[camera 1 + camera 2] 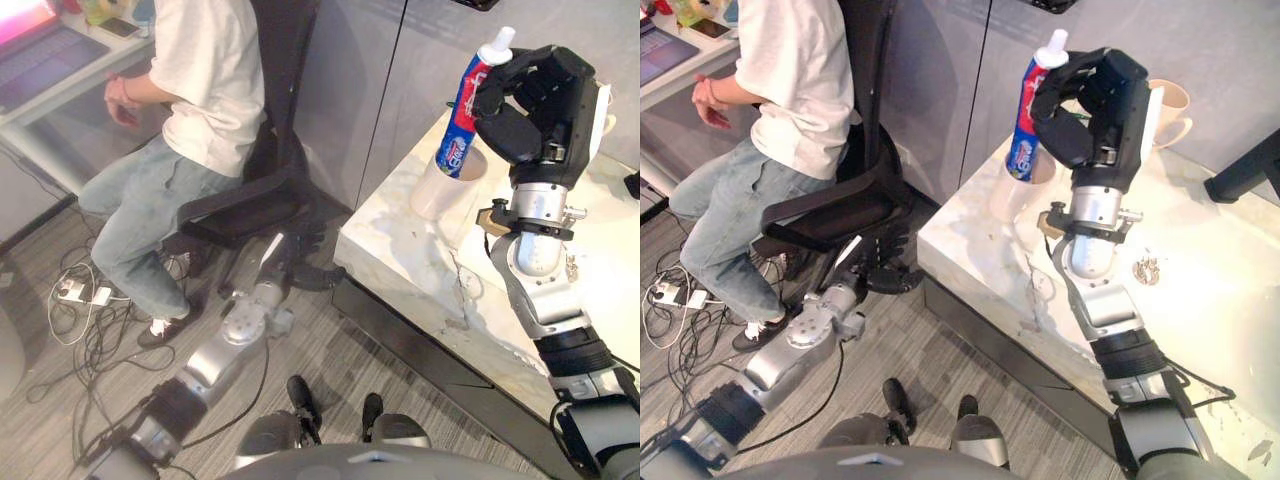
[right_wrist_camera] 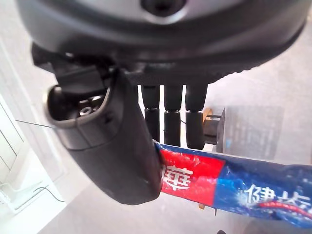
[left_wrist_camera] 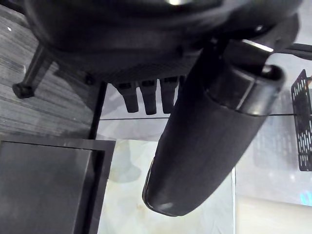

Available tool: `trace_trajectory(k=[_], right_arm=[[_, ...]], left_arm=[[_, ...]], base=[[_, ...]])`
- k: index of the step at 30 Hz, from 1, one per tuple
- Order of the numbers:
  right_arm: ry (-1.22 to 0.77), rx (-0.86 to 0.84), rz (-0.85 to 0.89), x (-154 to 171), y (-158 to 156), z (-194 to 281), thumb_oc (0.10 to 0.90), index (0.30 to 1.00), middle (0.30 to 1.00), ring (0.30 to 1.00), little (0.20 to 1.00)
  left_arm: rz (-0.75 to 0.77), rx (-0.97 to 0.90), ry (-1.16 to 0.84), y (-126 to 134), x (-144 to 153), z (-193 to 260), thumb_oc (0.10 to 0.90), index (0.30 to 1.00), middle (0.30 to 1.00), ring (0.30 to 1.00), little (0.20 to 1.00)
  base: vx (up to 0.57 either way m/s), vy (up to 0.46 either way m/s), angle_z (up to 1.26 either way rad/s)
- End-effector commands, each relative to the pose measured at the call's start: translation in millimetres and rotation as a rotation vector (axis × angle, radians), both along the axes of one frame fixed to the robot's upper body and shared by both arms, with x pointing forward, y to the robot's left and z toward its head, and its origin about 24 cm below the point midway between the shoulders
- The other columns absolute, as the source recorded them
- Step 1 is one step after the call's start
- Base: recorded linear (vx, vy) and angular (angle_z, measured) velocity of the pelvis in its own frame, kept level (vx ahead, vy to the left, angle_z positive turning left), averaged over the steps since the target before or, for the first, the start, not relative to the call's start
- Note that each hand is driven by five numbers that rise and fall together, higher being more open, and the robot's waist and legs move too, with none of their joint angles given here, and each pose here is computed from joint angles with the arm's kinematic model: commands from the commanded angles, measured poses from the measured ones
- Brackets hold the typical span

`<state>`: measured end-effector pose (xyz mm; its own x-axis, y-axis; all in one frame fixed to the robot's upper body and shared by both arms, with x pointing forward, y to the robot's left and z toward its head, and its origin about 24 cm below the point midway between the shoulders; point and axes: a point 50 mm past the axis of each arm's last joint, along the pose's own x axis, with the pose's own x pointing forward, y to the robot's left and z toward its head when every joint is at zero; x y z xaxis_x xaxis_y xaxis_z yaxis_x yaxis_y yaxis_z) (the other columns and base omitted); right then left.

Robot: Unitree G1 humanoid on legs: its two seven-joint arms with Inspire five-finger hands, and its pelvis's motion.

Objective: Organize the bathroom.

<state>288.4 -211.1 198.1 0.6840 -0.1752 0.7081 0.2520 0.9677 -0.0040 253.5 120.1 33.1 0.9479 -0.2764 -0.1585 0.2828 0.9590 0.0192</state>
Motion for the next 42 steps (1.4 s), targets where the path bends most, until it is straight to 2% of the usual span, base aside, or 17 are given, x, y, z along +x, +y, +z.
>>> trace_trajectory(k=[1,5,6,7,13,14,21,29,35,41,42], right_arm=[[-0.325,0.055,-0.022,-17.1,-11.1,45.5,0.400,0.300,0.300,0.300,0.300],[-0.292,0.072,-0.038,-15.0,-14.5,41.0,0.400,0.300,0.300,0.300,0.300],[-0.268,0.064,-0.043,-14.2,-14.1,37.8,0.776,0.865,0.865,0.865,0.865],[-0.244,0.059,-0.048,-12.5,-13.7,35.4,0.800,0.900,0.900,0.900,0.900],[-0.101,0.049,-0.055,-4.1,-17.5,20.0,0.800,0.900,0.900,0.900,0.900],[-0.026,0.056,-0.053,-2.9,-21.7,10.1,0.800,0.900,0.900,0.900,0.900],[0.022,0.049,-0.062,-3.6,-25.2,1.7,0.800,0.900,0.900,0.900,0.900],[0.034,0.057,-0.060,-5.5,-26.1,-0.2,0.800,0.900,0.900,0.900,0.900],[0.001,0.086,-0.064,-11.7,-29.4,4.9,0.800,0.900,0.900,0.900,0.900],[-0.052,0.153,-0.066,-21.1,-36.6,14.9,0.800,0.900,0.900,0.900,0.900],[-0.091,0.193,-0.078,-28.4,-42.2,20.7,0.800,0.900,0.900,0.900,0.900]], left_arm=[[-0.046,-0.112,-0.133,-11.0,-5.1,24.4,0.800,0.900,0.900,0.900,0.900],[-0.050,-0.102,-0.125,-7.1,-8.0,21.7,0.800,0.900,0.900,0.900,0.900],[-0.050,-0.100,-0.125,-6.1,-8.8,21.7,0.800,0.900,0.900,0.900,0.900],[-0.050,-0.099,-0.126,-5.8,-9.2,21.5,0.800,0.900,0.900,0.900,0.900],[-0.035,-0.097,-0.132,-4.6,-8.1,21.2,0.800,0.900,0.900,0.900,0.900],[-0.028,-0.098,-0.138,-5.1,-8.3,21.7,0.800,0.900,0.900,0.900,0.900],[0.013,-0.101,-0.128,-5.2,-5.8,20.9,0.800,0.900,0.900,0.900,0.900],[0.087,-0.088,-0.107,-0.1,-3.5,13.8,0.800,0.900,0.900,0.900,0.900],[0.200,-0.055,-0.108,12.3,-1.9,8.0,0.800,0.900,0.900,0.900,0.900],[0.333,-0.041,-0.091,30.6,0.1,2.2,0.800,0.900,0.900,0.900,0.900],[0.413,-0.010,-0.086,42.8,0.8,-1.5,0.800,0.900,0.900,0.900,0.900]], base=[[0.06,-0.035,0.13],[0.03,-0.031,0.10],[0.01,-0.026,0.05],[0.00,0.000,0.00],[-0.01,-0.001,0.00],[0.00,0.000,0.00],[-0.02,0.009,-0.04],[-0.05,0.025,-0.06],[-0.06,0.042,-0.02],[-0.06,0.052,-0.01],[-0.07,0.064,-0.13]])
